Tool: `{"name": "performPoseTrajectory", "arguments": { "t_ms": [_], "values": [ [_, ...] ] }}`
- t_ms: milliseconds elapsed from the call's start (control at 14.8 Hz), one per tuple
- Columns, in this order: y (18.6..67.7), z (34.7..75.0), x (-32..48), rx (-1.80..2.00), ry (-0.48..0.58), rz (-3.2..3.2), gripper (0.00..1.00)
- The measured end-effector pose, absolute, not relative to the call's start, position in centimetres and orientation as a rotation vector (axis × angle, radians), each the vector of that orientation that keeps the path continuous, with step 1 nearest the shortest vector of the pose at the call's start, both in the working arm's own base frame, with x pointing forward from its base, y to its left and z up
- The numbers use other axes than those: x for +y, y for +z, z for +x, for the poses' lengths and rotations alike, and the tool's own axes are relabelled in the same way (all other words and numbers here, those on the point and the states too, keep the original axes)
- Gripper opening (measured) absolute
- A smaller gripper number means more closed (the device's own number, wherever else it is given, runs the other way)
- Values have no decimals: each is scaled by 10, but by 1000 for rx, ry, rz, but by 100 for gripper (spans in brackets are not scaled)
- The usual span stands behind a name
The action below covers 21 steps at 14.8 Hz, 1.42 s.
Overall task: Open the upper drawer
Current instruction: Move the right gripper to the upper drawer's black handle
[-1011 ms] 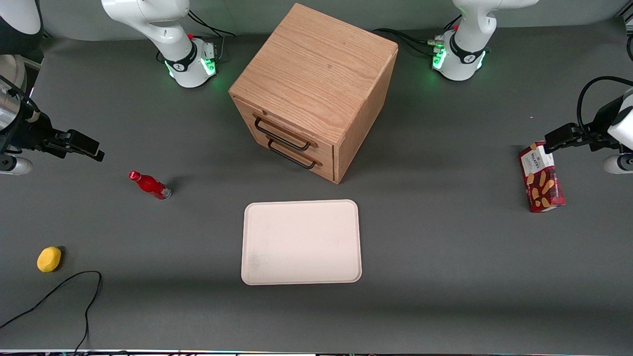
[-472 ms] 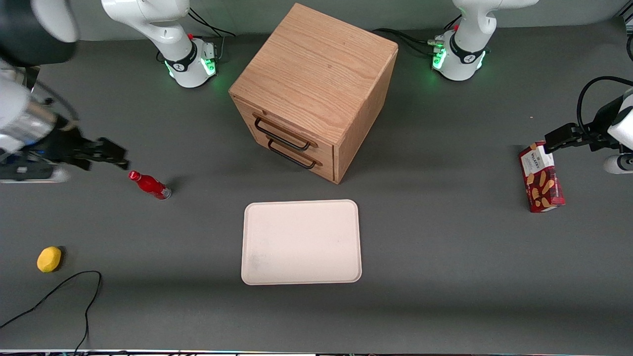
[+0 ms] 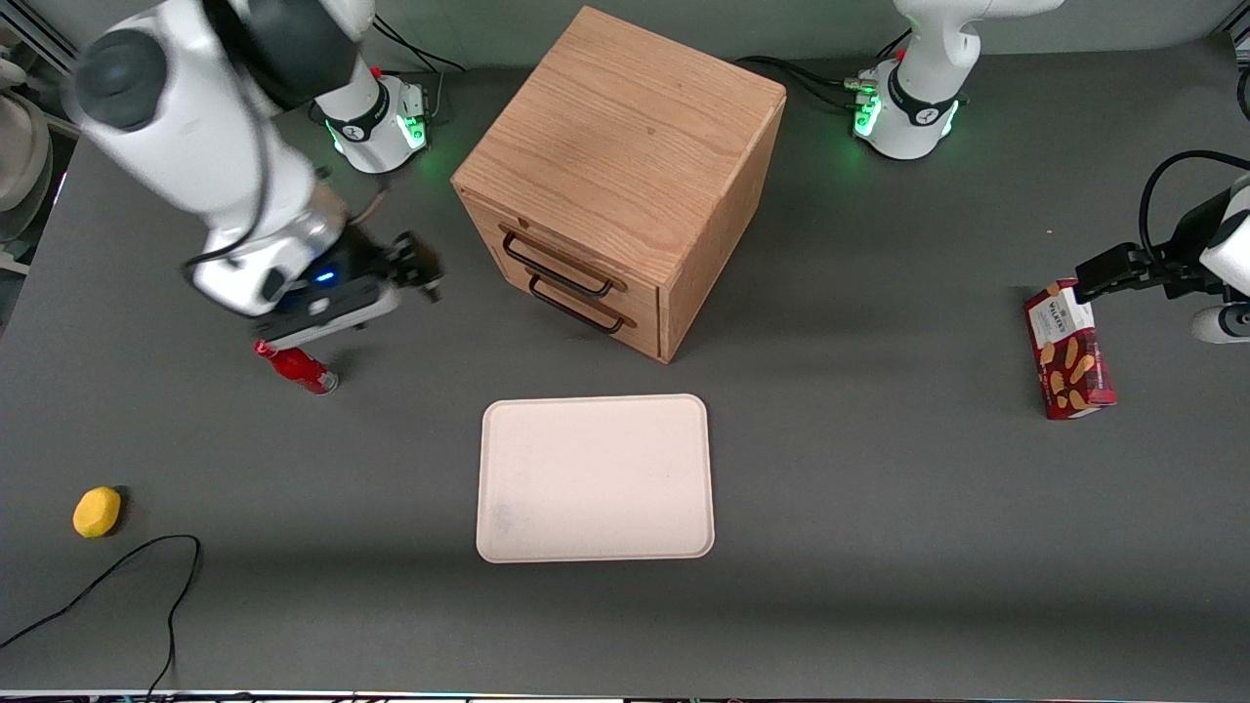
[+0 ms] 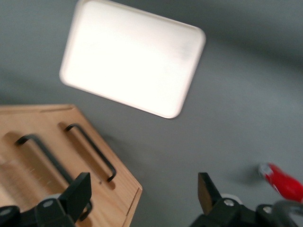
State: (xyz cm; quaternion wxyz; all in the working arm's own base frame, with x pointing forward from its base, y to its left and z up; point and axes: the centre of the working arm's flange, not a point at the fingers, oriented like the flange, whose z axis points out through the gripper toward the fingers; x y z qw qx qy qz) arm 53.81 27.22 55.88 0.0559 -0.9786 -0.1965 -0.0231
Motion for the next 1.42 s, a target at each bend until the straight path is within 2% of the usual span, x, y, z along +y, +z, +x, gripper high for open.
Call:
{"name": "performPoseTrajectory", "arguments": {
  "t_ms": [202, 404, 1079, 1416],
  "values": [
    [549, 527, 301, -981, -68, -2859, 100],
    [520, 532, 308, -1225, -3, -2688, 100],
    [439, 502, 329, -1292, 237, -2514, 100],
    [419, 498, 330, -1287, 229, -2518, 100]
  ]
}}
